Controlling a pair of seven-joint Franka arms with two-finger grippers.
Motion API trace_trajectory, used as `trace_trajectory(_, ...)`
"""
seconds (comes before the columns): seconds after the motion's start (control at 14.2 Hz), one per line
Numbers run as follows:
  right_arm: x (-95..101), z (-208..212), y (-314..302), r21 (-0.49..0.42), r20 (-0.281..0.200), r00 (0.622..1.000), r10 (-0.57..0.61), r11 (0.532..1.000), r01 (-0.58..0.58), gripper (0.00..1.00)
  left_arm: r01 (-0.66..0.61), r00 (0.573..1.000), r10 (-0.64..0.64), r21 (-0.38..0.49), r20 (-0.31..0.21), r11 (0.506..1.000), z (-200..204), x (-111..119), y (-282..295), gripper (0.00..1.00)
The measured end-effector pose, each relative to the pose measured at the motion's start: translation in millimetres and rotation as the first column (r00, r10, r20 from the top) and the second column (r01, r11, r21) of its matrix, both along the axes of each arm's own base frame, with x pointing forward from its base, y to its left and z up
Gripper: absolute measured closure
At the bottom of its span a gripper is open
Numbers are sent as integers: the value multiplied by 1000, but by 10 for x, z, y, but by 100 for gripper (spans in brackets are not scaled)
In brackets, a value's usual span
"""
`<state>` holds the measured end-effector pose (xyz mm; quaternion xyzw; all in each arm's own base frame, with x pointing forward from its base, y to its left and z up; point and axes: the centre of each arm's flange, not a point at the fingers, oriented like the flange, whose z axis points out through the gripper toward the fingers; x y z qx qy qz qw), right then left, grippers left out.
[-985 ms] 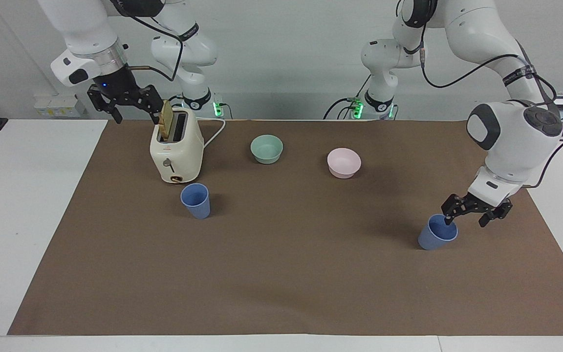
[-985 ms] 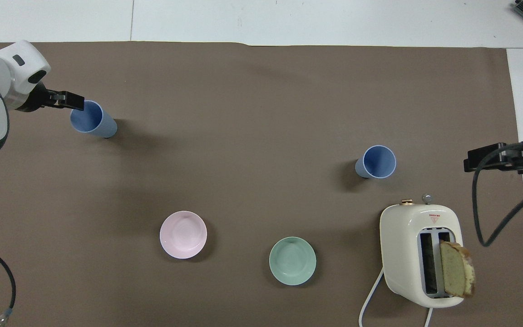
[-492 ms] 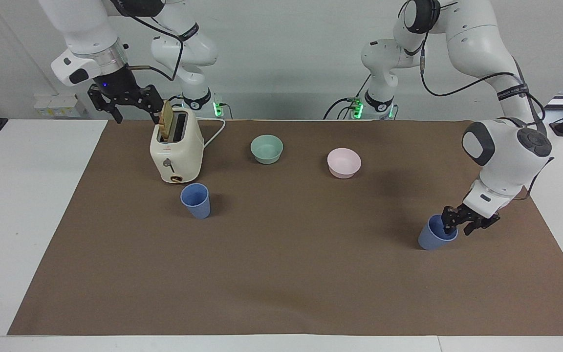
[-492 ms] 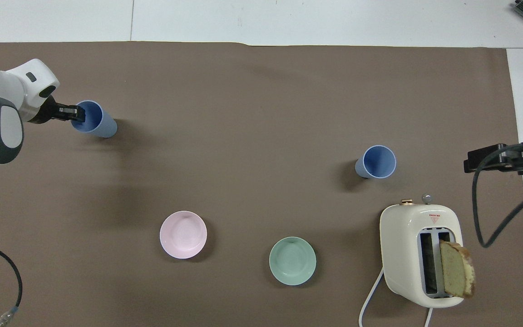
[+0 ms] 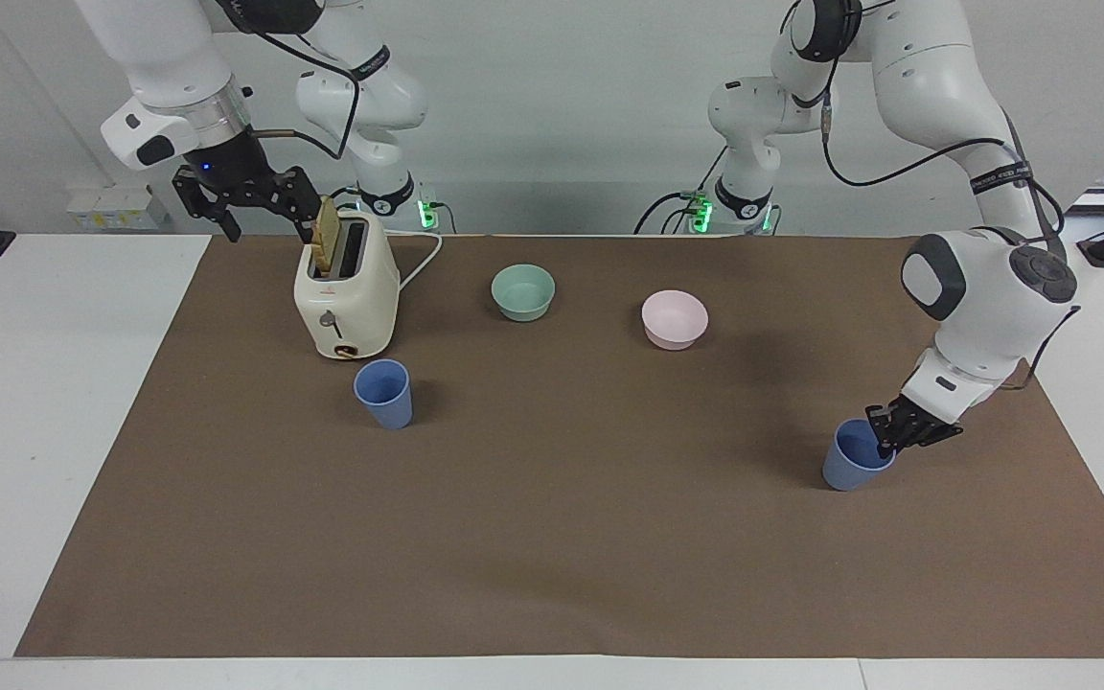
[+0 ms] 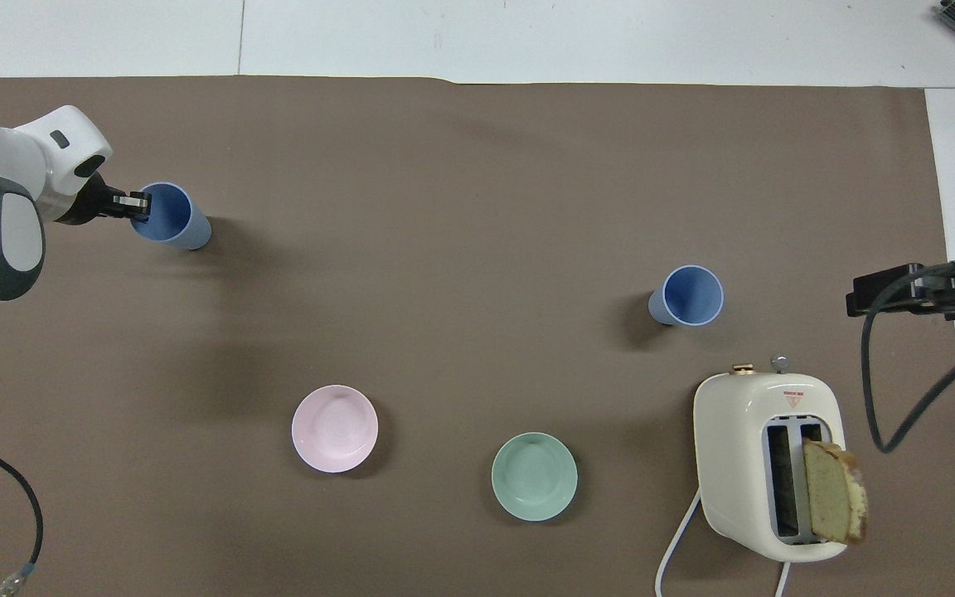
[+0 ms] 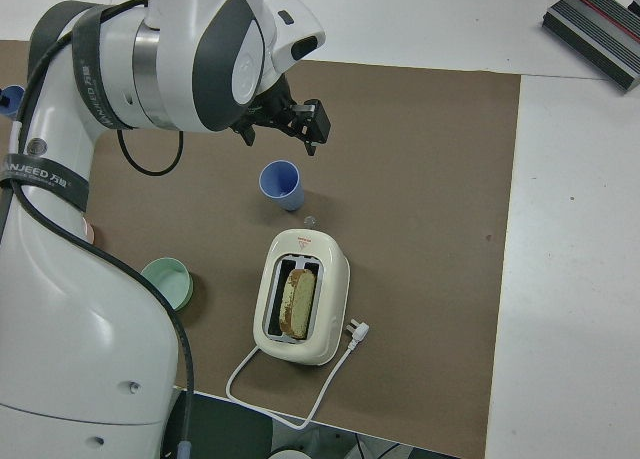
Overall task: Stack blue cups with both arms
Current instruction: 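Close the left gripper on the blue cup's rim and lift, then carry the blue cup with the left gripper to the table center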
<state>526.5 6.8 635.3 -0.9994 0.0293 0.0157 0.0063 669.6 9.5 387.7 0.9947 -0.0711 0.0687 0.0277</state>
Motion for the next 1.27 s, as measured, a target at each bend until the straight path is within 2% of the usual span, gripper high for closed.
trace_trajectory(0.49,-1,-1,2,0,0,1000,0,1000,0,0,23,999,-23,-3,24,1000,303,-59,-143,95)
trace_trajectory(0.7,-1,-1,2,0,0,1000,0,1000,0,0,44,999,-44,-6,5,999,357,-112,-328,95)
trace_trajectory(0.98,-1,-1,3,0,0,1000,1,1000,-1,0,31,999,-32,-28,-26,999,326,-300,-1395,95)
trace_trajectory(1.27,-1,-1,3,0,0,1000,1,1000,-1,0,65,997,-67,-43,-38,997,238,-768,-2501,95)
